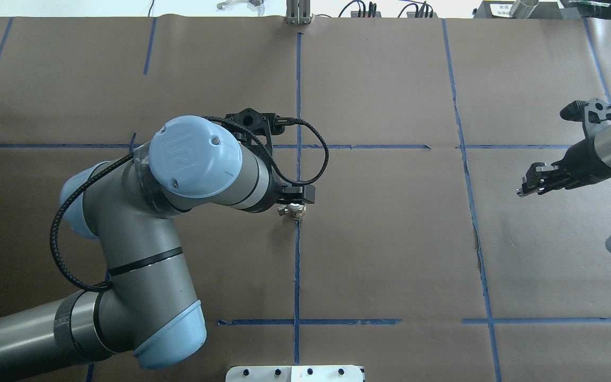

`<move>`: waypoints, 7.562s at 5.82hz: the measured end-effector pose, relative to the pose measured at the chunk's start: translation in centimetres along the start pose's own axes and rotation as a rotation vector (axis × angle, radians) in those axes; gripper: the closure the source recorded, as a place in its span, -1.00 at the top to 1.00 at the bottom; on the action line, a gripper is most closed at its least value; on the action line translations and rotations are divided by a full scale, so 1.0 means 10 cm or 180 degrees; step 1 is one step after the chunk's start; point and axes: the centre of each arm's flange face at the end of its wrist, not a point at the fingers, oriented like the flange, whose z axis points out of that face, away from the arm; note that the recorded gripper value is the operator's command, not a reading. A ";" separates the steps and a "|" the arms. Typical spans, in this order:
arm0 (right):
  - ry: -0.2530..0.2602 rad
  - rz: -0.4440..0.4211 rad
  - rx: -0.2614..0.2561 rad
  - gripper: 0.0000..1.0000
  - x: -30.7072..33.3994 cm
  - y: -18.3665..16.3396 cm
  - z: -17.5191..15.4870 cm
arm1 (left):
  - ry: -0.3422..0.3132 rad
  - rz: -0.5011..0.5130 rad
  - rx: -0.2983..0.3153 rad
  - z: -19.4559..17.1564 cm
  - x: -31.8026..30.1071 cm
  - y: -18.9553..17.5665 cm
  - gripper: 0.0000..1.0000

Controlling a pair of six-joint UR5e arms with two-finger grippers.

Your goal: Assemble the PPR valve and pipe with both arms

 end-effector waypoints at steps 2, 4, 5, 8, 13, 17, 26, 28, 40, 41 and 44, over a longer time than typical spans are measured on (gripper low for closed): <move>-0.0471 0.0597 -0.0062 -0.99 -1.90 0.43 0.11 | 0.0017 -0.0012 0.0068 -0.26 -0.42 0.06 0.99; -0.0455 0.0913 0.0054 -0.98 -3.33 0.66 0.32 | -0.0017 -0.0031 0.0083 -0.38 -0.73 0.13 0.99; -0.0418 0.0989 0.0097 -0.98 -3.66 0.70 0.44 | -0.0022 -0.0036 0.0086 -0.41 -0.80 0.16 0.99; -0.0358 0.1014 0.0111 -0.98 -3.81 0.77 0.60 | -0.0007 -0.0048 0.0095 -0.48 -0.86 0.19 0.99; -0.0297 0.1030 0.0111 -0.98 -3.80 0.74 0.71 | -0.0004 -0.0051 0.0088 -0.48 -0.86 0.20 1.00; -0.0292 0.1036 0.0119 -0.97 -3.79 0.72 0.70 | -0.0002 -0.0050 0.0089 -0.48 -0.86 0.20 0.99; -0.0308 0.1056 0.0145 0.99 -3.78 0.64 0.67 | 0.0023 -0.0050 0.0099 -0.54 -0.85 0.21 0.99; -0.0400 0.1083 0.0190 1.00 -3.13 0.57 0.21 | -0.0077 0.0021 -0.0018 -0.55 -1.19 0.29 0.99; 0.0570 -0.0710 -0.0012 1.00 3.33 -0.19 -1.45 | -0.0492 0.0582 -0.0840 -1.94 -6.22 -0.11 1.00; 0.0579 -0.0862 -0.0072 1.00 3.19 -0.23 -1.38 | -0.0507 0.0498 -0.0887 -1.92 -6.31 -0.05 1.00; 0.0339 -0.1253 -0.0203 1.00 3.07 -0.24 -1.27 | -0.0573 0.0266 -0.0918 -1.94 -6.64 0.07 1.00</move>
